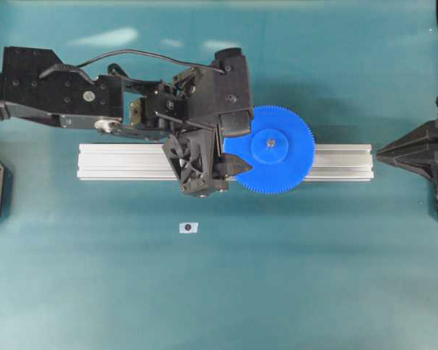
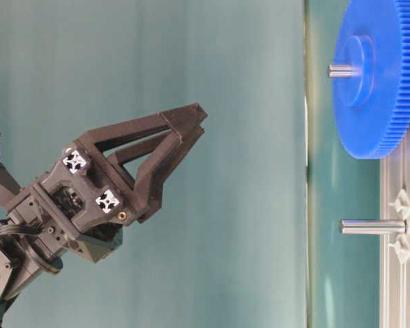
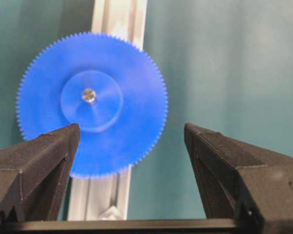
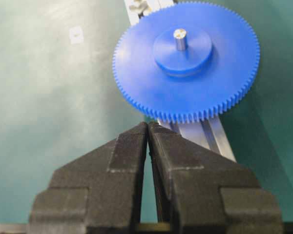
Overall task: Insert the large gear onto the shaft.
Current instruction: 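Withdraw the open left gripper up and away from the gear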
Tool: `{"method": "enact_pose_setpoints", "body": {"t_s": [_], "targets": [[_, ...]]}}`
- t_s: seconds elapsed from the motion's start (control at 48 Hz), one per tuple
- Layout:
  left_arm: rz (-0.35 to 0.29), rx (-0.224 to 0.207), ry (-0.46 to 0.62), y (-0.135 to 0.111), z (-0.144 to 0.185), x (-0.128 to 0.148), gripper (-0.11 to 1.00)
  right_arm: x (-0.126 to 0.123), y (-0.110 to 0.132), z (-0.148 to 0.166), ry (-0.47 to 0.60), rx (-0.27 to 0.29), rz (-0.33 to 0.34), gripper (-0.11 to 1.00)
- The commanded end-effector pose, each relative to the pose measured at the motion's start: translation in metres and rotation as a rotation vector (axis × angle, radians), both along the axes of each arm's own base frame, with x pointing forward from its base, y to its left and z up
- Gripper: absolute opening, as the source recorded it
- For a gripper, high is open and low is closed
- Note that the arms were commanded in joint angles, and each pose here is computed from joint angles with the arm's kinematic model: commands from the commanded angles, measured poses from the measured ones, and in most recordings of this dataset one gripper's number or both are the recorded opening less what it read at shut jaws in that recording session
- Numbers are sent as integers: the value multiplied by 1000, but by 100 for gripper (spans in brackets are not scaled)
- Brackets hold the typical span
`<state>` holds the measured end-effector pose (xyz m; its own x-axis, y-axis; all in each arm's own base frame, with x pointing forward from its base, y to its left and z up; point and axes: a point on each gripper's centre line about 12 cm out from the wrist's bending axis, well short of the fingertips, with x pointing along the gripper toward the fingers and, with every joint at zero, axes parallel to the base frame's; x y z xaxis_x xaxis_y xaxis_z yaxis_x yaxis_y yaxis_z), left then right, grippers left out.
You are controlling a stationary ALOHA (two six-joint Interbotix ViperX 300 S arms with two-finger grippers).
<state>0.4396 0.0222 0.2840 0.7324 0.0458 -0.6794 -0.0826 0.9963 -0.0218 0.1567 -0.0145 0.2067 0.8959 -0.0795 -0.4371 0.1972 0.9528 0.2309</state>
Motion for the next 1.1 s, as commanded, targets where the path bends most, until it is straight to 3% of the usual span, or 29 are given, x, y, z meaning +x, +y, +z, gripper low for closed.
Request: {"method": "enact_pose_setpoints", "body": {"t_s": [0.0, 1.084], "targets": [[-5, 5, -49, -1, 18, -1, 83, 2, -1, 3, -13, 7, -8, 14], [0, -2, -26, -1, 8, 4, 84, 1, -1, 2, -10, 7, -8, 14]]}}
